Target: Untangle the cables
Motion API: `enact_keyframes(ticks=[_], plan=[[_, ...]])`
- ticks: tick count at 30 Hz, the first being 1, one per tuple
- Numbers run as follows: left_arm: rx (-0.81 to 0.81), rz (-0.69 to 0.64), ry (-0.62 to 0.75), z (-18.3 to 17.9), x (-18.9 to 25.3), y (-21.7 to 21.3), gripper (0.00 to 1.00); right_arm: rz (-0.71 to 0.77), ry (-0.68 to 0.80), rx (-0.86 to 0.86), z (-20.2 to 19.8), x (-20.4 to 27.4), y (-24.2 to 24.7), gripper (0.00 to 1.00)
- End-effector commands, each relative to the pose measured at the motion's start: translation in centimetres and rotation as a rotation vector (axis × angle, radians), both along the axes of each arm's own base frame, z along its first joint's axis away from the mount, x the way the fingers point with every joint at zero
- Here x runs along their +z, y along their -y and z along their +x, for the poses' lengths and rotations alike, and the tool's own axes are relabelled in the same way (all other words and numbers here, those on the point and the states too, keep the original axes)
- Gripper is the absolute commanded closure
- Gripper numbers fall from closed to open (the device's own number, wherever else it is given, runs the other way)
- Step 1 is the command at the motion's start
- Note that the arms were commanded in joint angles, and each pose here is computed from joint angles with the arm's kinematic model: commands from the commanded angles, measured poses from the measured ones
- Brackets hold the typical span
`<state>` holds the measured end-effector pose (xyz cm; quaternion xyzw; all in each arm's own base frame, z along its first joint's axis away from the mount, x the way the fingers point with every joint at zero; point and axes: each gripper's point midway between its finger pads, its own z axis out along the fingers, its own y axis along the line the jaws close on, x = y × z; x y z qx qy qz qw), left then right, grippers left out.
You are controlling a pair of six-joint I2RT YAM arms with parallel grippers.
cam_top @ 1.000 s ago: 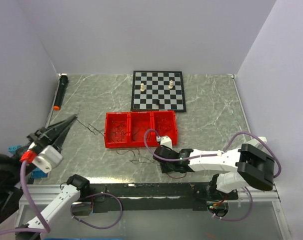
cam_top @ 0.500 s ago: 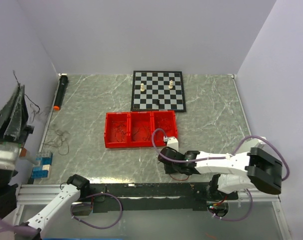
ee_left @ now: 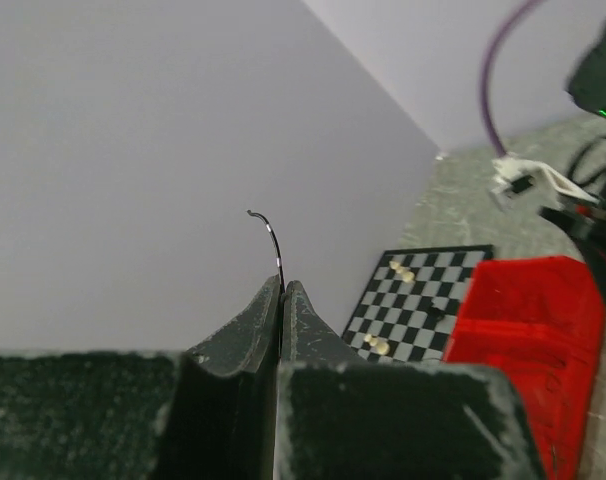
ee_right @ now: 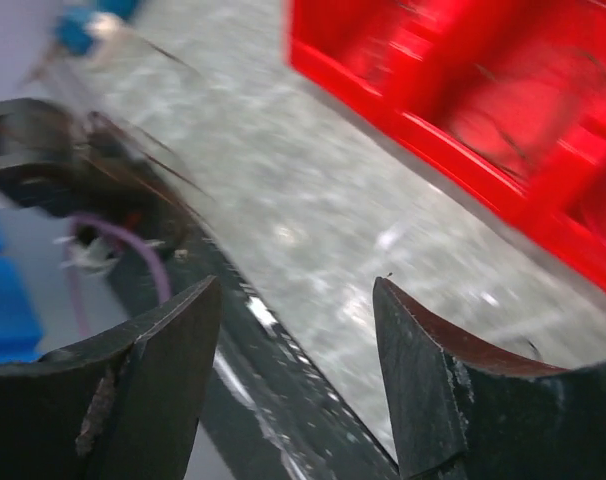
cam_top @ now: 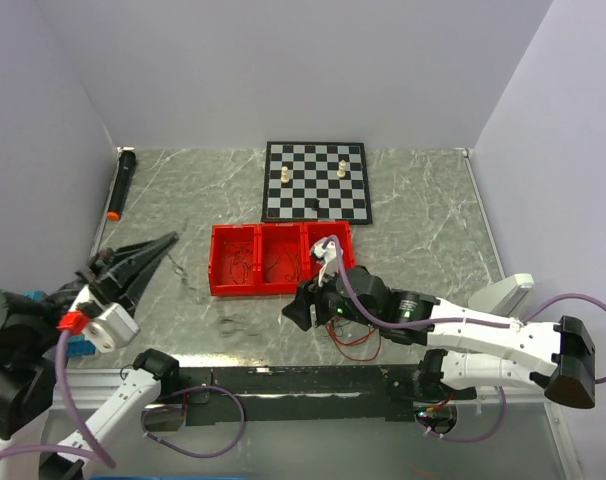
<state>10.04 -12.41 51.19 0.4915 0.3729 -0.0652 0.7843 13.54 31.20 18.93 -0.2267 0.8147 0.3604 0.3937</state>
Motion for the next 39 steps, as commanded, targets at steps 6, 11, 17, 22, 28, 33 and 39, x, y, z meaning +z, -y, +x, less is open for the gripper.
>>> enact_keyframes(ticks=[6,11,17,22,28,33,39], plan=[[-0.202,0.164,-0.014,-1.4,-5.6,2.9,0.95,0.178,0.045,0.306,-3.4,1.8,-4.4,0.29],[-0.235,0.177,-0.038,-1.4,-6.9,3.3,0.96,0.184,0.028,0.322,-3.4,0.8,-5.1,0.3],[-0.236,0.213,-0.081,-1.1,-9.4,3.4,0.95,0.034,-0.059,0.282,-1.4,-4.6,-7.6,0.37],[-0.185,0.315,-0.062,-1.3,-12.8,2.3,0.95,-0.074,-0.113,0.311,-1.0,-7.9,-9.4,0.36],[-0.114,0.36,0.0,-1.1,-14.5,1.2,0.97,-0.031,-0.074,0.401,-1.5,-7.5,-10.8,0.32],[-0.093,0.286,0.144,-0.8,-11.3,1.4,0.99,-0.019,-0.047,0.368,-0.7,-7.4,-11.1,0.31],[-0.139,0.391,0.074,-1.0,-13.2,1.6,0.97,-0.116,-0.083,0.289,1.4,-9.8,-11.9,0.32]])
